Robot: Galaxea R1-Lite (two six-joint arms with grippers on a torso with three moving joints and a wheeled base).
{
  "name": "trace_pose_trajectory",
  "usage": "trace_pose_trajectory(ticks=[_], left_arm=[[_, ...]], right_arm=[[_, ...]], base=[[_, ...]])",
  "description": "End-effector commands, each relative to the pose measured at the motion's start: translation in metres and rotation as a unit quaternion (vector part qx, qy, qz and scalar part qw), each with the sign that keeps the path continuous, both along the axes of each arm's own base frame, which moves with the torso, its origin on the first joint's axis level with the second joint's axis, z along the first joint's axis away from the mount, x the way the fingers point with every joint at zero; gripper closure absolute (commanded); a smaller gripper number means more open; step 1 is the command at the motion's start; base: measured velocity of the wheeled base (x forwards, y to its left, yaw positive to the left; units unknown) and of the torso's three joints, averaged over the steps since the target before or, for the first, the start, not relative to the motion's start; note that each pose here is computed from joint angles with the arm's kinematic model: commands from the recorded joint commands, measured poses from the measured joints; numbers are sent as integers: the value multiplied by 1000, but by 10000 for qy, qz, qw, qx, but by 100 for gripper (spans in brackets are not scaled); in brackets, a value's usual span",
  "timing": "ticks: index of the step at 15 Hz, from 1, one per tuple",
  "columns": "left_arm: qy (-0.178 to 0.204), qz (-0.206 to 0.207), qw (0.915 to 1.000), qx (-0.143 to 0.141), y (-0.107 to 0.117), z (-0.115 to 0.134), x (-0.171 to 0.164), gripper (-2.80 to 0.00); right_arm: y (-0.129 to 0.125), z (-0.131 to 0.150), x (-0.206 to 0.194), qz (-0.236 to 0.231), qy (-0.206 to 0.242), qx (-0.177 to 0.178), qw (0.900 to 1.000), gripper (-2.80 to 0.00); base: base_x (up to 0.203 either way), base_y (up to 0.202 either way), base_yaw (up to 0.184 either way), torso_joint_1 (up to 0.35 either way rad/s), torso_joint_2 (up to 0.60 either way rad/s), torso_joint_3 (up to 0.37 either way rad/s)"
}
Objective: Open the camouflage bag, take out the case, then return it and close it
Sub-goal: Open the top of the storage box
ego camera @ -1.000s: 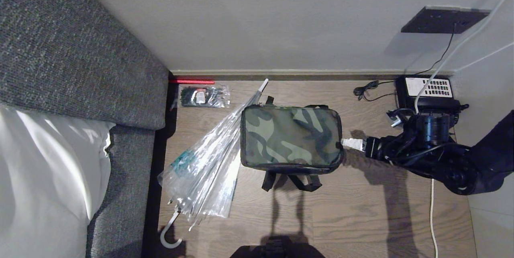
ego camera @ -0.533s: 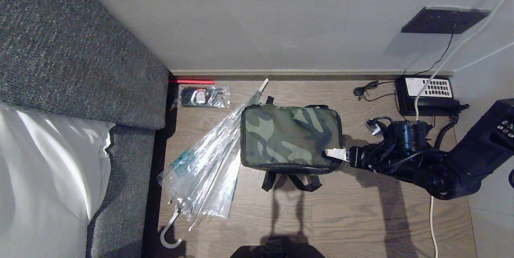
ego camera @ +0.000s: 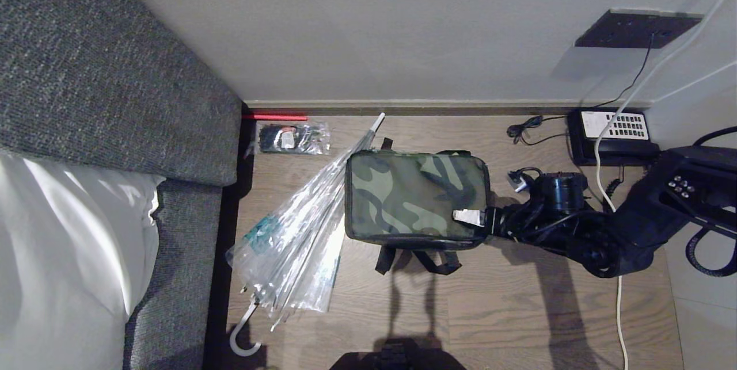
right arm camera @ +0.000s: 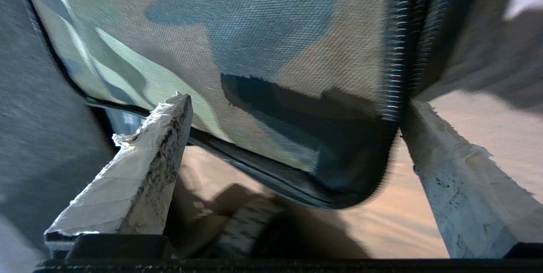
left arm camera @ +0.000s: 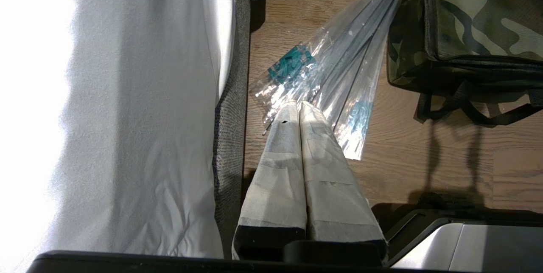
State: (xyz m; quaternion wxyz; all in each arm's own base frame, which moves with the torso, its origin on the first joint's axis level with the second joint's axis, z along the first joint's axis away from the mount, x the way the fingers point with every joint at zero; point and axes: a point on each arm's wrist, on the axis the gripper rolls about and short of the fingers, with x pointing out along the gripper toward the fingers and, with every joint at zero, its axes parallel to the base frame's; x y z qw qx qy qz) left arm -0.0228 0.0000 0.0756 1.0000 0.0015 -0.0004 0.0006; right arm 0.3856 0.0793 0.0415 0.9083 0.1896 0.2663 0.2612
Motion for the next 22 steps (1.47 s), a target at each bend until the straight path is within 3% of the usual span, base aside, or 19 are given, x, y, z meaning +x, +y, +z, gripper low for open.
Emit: trace_pose_trajectory(ticks=[1, 6, 8, 12, 13, 18, 22], left_arm=[[1, 10, 10000, 1, 0, 0, 0, 0], [-3, 9, 10000, 1, 0, 0, 0, 0], [1, 2, 10000, 1, 0, 0, 0, 0], [1, 2, 10000, 1, 0, 0, 0, 0], [-3, 2, 10000, 1, 0, 0, 0, 0], [-3, 3, 10000, 1, 0, 0, 0, 0], [-3, 2, 10000, 1, 0, 0, 0, 0]], right_arm=[[6, 3, 0, -5, 81, 216, 9997, -280], [13, 21, -9, 129, 65, 470, 9988, -280], [15, 27, -10, 36, 203, 772, 9968, -280], [15, 34, -11, 51, 88, 787, 9968, -280], [15, 36, -12, 57, 53, 785, 9969, 0], [15, 46, -14, 84, -101, 798, 9967, 0], [14, 59, -15, 185, -699, 705, 9949, 0]], base=[[0, 0, 0, 0, 0, 0], [0, 0, 0, 0, 0, 0], [0, 0, 0, 0, 0, 0], [0, 0, 0, 0, 0, 0], [0, 0, 0, 0, 0, 0], [0, 0, 0, 0, 0, 0], [0, 0, 0, 0, 0, 0]])
